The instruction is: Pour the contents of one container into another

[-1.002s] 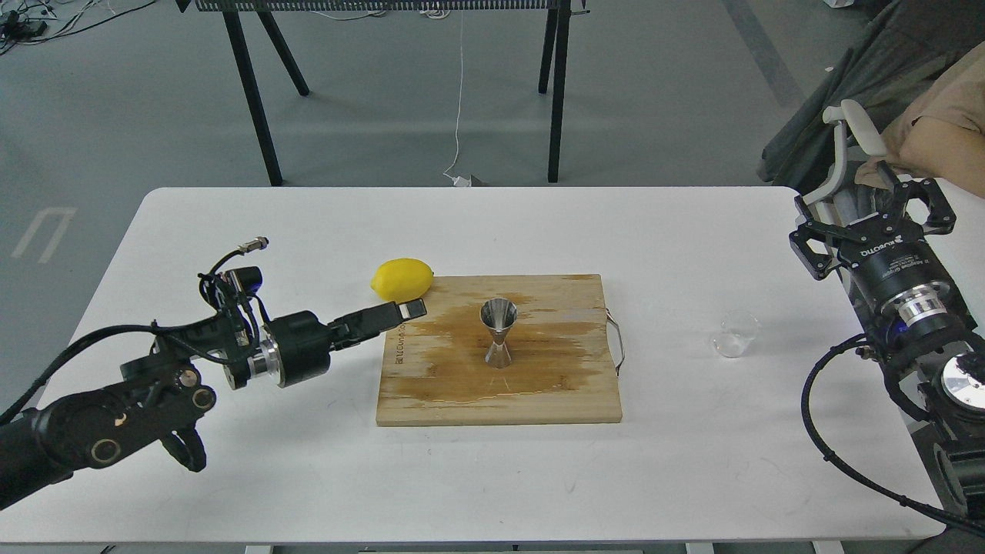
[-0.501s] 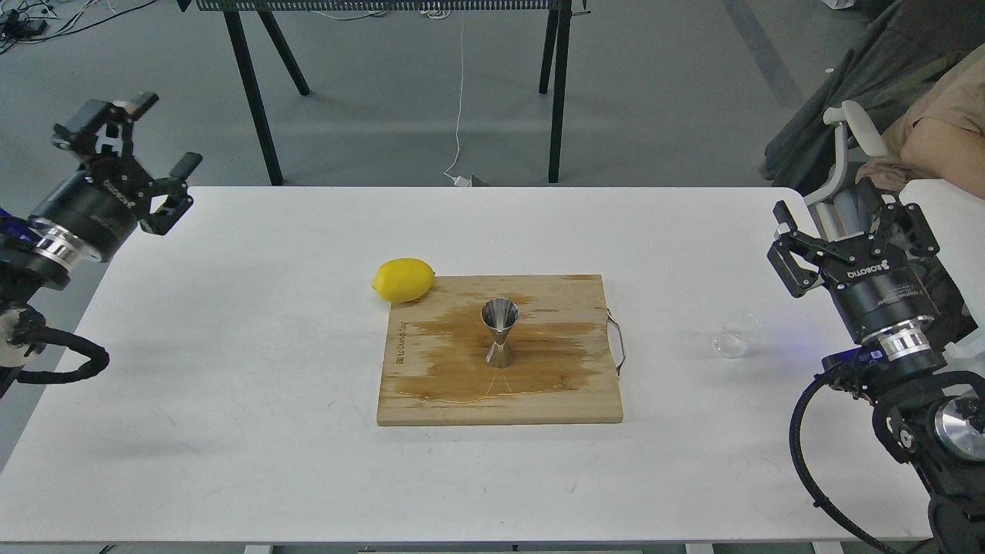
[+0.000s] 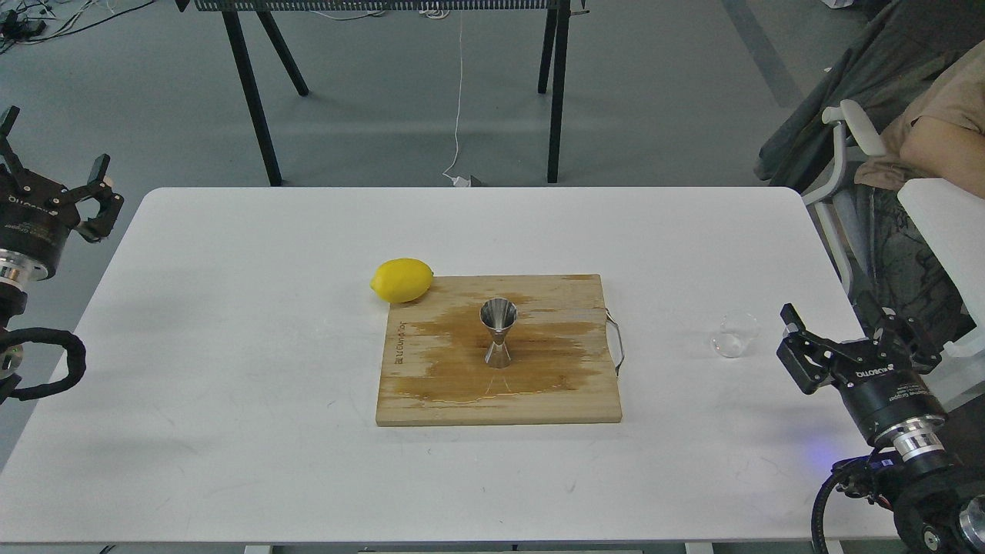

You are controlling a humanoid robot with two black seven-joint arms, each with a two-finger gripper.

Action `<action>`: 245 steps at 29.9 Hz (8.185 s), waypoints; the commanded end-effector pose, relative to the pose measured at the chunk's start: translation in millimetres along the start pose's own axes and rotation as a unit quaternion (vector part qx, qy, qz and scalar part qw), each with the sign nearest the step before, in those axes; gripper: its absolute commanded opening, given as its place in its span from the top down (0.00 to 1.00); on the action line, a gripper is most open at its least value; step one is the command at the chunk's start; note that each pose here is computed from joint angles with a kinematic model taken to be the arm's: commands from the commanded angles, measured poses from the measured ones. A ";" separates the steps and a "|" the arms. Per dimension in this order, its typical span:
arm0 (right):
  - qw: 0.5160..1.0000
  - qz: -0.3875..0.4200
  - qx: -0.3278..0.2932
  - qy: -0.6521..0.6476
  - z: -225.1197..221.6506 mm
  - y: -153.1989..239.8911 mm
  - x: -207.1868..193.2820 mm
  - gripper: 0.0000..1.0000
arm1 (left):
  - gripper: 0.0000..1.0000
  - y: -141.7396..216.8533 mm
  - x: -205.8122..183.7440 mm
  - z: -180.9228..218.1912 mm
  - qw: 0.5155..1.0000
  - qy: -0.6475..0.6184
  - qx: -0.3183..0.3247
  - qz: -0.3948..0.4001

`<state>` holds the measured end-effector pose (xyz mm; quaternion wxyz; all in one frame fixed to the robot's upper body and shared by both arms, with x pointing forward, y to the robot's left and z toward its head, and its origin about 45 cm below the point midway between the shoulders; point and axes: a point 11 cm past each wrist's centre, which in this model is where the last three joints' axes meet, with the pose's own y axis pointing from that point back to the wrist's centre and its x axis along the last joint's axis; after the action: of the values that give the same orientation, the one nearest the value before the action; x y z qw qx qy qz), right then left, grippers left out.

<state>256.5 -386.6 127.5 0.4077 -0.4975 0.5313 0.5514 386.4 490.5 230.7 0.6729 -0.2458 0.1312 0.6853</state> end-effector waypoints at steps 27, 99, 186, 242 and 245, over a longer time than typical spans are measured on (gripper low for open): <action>0.971 0.235 -0.020 0.029 29.4 -48.6 24.8 0.01 | 0.05 1.8 -1.6 -10.2 1.000 0.001 0.011 -0.002; 0.963 0.263 -0.011 0.061 45.6 -95.5 43.3 0.21 | 0.03 12.8 19.7 -21.1 0.999 -0.007 0.017 0.034; 0.782 -0.085 -0.272 0.555 258.7 -126.1 -96.6 0.50 | 0.02 20.1 24.7 -45.7 0.998 0.005 0.029 0.052; 0.599 -0.150 -0.310 0.723 284.6 -118.3 -89.0 0.51 | 0.02 21.2 25.6 -46.0 0.998 0.005 0.030 0.054; 0.598 -0.151 -0.310 0.724 284.4 -118.9 -89.5 0.51 | 0.02 21.9 26.0 -46.7 0.998 0.005 0.031 0.054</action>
<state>355.0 -85.3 176.9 -0.2112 -0.9028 0.3673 0.0742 373.6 487.5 175.4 0.6416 -0.2217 0.1679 0.7148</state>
